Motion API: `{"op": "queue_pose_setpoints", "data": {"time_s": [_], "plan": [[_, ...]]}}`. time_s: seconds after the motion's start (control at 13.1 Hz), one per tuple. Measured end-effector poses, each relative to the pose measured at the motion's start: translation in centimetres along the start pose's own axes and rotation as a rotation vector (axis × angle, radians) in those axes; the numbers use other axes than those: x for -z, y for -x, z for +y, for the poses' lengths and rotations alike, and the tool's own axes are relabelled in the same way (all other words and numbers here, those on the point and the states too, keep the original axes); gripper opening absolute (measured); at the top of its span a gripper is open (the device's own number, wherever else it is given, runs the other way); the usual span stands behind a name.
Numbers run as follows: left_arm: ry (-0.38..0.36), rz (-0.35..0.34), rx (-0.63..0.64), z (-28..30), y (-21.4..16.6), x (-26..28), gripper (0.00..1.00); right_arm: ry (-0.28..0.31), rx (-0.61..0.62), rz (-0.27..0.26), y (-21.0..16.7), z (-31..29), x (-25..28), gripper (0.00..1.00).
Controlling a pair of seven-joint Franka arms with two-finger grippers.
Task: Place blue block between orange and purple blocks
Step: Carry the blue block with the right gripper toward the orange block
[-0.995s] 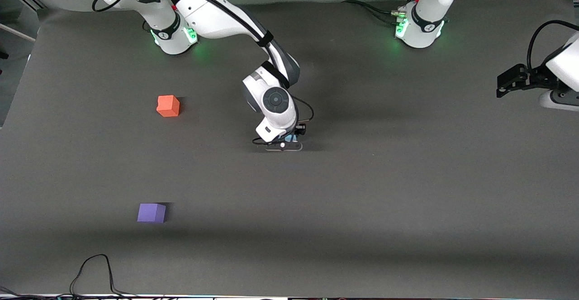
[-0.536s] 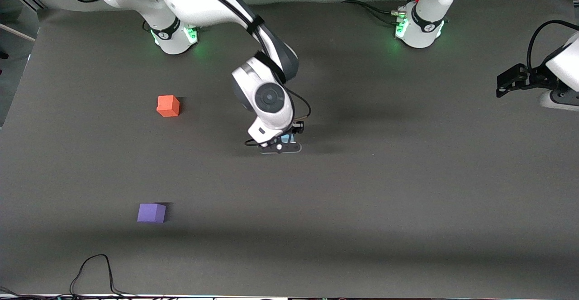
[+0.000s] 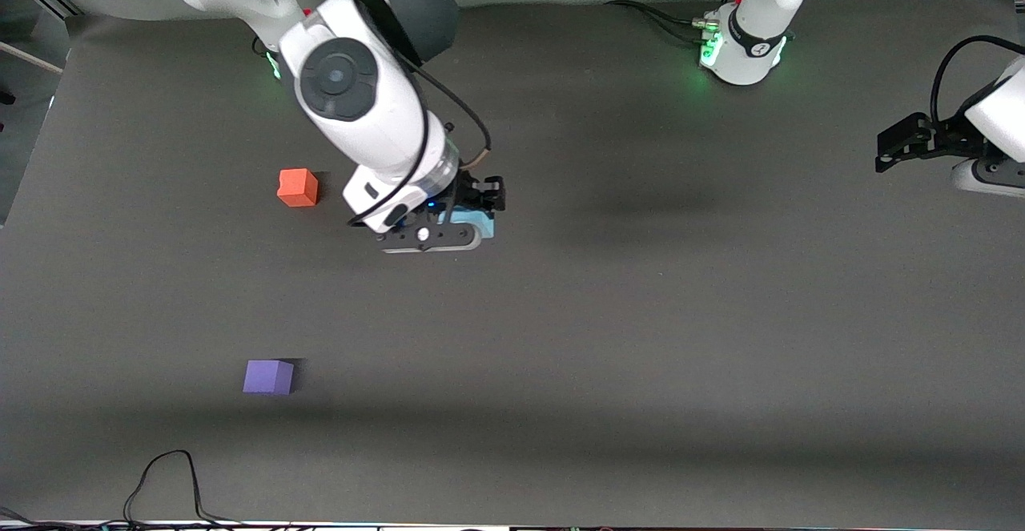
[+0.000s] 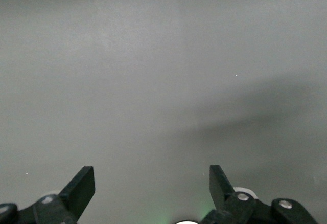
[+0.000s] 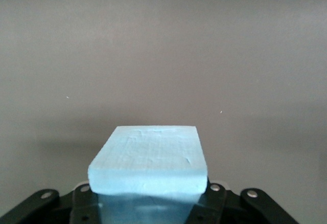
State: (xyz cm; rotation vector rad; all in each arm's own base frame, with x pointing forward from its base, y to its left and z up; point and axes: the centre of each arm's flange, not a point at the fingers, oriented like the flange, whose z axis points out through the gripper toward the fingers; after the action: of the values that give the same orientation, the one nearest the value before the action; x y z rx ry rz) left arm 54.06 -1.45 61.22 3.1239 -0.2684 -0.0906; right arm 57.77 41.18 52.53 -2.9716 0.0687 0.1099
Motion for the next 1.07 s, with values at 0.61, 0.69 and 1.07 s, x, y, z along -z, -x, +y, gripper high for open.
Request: {"op": "queue_pose_setpoints", "data": {"time_s": [0.61,0.69,1.07], "plan": [[0.002,0.001,0.001,0.0,0.0,0.0,1.0,0.12,0.077,-0.036,-6.6,20.3,5.7,0.62],[0.002,0.002,0.001,0.0,0.0,0.0,1.0,0.141,0.109,-0.056,-6.6,22.6,5.4,0.62],[0.002,0.002,0.02,0.0,0.0,0.1,1.0,0.119,0.135,-0.081,-5.6,37.9,5.6,0.62]]}}
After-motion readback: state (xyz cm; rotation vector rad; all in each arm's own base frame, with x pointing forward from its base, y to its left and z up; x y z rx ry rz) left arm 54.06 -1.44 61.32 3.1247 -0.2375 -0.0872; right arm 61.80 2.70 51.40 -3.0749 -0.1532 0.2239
